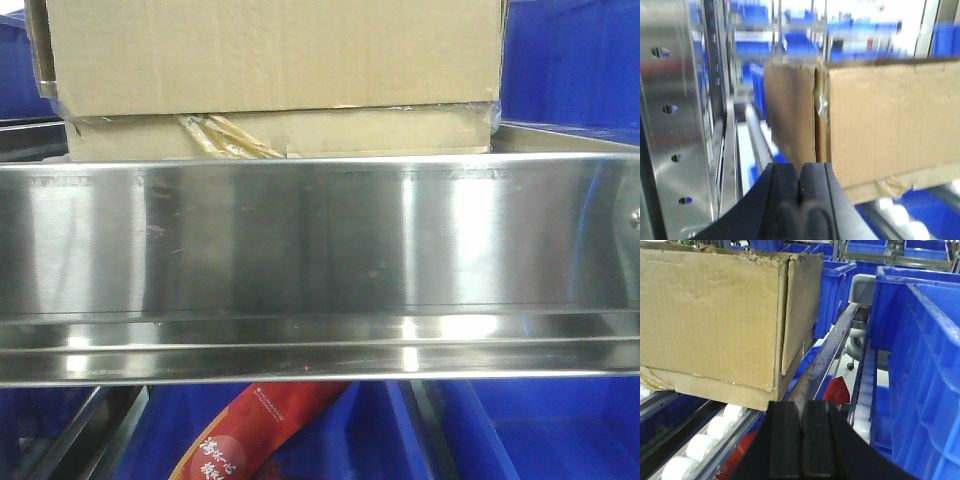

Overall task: Stack two boxes on right shelf middle
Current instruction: 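Open both grippers and release the boxes on the shelf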

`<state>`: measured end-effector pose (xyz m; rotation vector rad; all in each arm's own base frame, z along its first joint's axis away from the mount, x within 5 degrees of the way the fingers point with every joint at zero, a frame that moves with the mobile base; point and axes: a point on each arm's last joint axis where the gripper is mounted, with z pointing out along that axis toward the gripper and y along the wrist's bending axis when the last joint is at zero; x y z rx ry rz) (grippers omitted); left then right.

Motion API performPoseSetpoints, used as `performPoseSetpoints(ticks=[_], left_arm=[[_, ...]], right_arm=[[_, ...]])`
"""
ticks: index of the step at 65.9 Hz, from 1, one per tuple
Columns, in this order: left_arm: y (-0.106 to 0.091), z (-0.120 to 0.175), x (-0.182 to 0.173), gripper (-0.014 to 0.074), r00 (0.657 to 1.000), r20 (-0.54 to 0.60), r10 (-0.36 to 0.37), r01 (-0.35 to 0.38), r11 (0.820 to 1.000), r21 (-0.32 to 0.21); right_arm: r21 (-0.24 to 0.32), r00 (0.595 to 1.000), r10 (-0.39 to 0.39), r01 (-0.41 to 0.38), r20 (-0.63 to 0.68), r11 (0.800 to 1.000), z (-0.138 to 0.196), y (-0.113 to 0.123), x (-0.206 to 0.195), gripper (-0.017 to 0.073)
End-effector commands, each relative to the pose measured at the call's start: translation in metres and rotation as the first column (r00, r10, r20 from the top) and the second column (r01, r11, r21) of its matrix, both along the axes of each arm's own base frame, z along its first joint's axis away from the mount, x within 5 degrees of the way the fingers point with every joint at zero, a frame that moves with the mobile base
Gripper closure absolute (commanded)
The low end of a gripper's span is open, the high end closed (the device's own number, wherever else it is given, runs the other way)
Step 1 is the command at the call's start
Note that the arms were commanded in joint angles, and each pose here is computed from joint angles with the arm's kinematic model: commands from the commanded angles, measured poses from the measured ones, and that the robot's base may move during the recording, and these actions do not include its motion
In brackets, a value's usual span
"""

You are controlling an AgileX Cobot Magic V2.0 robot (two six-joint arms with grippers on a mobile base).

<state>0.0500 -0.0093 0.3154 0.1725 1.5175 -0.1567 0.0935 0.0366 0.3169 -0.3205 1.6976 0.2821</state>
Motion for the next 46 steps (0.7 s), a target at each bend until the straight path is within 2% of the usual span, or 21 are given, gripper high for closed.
performPoseSetpoints(ticks=[1,42,46], left_arm=[[0.0005,-0.0013,-0.0042,0.0704,0.998,0.066,-0.005,0.006,1.000,-0.014],[0.0008,-0.0012,-0.0059,0.0704,0.997,0.078,-0.005,0.007,1.000,-0.017],[0.0016,-0.0026,-0.0055,0.0704,0.998,0.068,0.012,-0.011,1.000,-0.014]], right_arm=[[0.003,0.998,-0.008,0.008,0.059,1.000,0.0035,-0.0014,-0.0015,0.0721],[0.010,0.997,-0.011,0.010,0.075,1.000,0.0051,-0.0016,-0.0012,0.0721],[0.010,0.997,-0.011,0.010,0.075,1.000,0.0051,-0.0016,-0.0012,0.0721]])
